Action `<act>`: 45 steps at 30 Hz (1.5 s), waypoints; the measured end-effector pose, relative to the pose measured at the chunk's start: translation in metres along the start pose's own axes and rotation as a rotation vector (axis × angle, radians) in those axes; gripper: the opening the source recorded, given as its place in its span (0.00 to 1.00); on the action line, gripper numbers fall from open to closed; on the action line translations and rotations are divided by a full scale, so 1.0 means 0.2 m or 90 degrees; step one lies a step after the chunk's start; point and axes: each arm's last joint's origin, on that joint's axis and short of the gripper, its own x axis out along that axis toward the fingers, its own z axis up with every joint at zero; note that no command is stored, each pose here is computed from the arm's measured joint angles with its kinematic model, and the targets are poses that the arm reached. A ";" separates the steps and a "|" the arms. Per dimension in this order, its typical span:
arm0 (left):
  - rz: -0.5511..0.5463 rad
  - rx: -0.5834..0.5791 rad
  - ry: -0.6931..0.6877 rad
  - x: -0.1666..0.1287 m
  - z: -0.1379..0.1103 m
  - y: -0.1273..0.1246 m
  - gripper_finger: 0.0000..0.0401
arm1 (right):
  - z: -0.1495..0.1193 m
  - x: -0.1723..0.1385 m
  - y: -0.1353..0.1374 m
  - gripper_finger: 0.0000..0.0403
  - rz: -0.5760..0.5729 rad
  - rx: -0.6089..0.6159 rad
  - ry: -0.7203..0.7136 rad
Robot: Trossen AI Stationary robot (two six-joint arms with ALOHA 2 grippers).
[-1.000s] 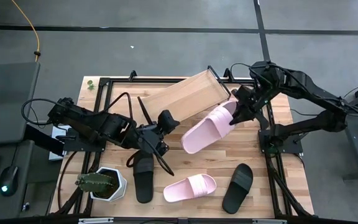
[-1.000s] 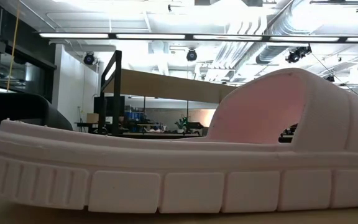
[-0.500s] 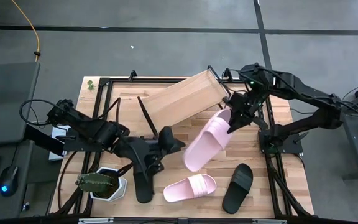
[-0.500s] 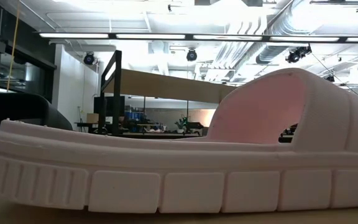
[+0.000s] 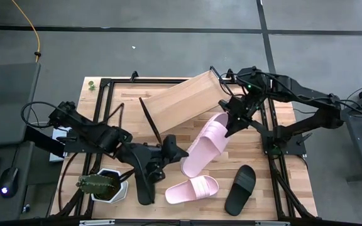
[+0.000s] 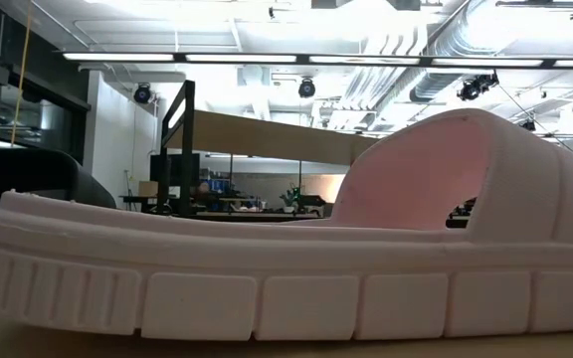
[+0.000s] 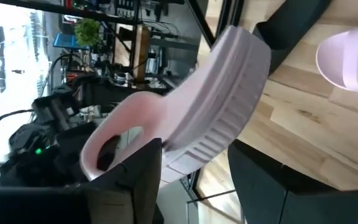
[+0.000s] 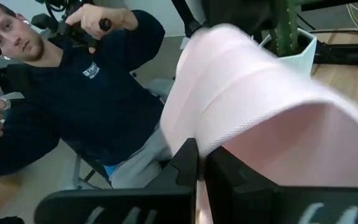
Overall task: Pick and place slides into the shelf
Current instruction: Put the top pink slipper on the shelf
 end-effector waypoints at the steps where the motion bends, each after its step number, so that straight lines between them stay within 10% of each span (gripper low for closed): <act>1: -0.005 0.003 -0.001 0.01 0.00 -0.01 0.43 | 0.00 0.00 0.00 0.00 0.000 -0.001 -0.001; 20: 0.028 0.000 -0.030 0.09 0.06 -0.01 0.42 | 0.01 0.00 0.00 0.00 -0.007 -0.025 -0.006; 31: 0.019 0.002 -0.057 0.09 0.06 -0.01 0.18 | 0.01 0.00 0.00 0.00 -0.017 -0.027 -0.005; 45: 0.022 -0.004 -0.042 0.09 0.06 -0.01 0.14 | 0.01 0.00 -0.01 0.02 -0.046 -0.029 -0.002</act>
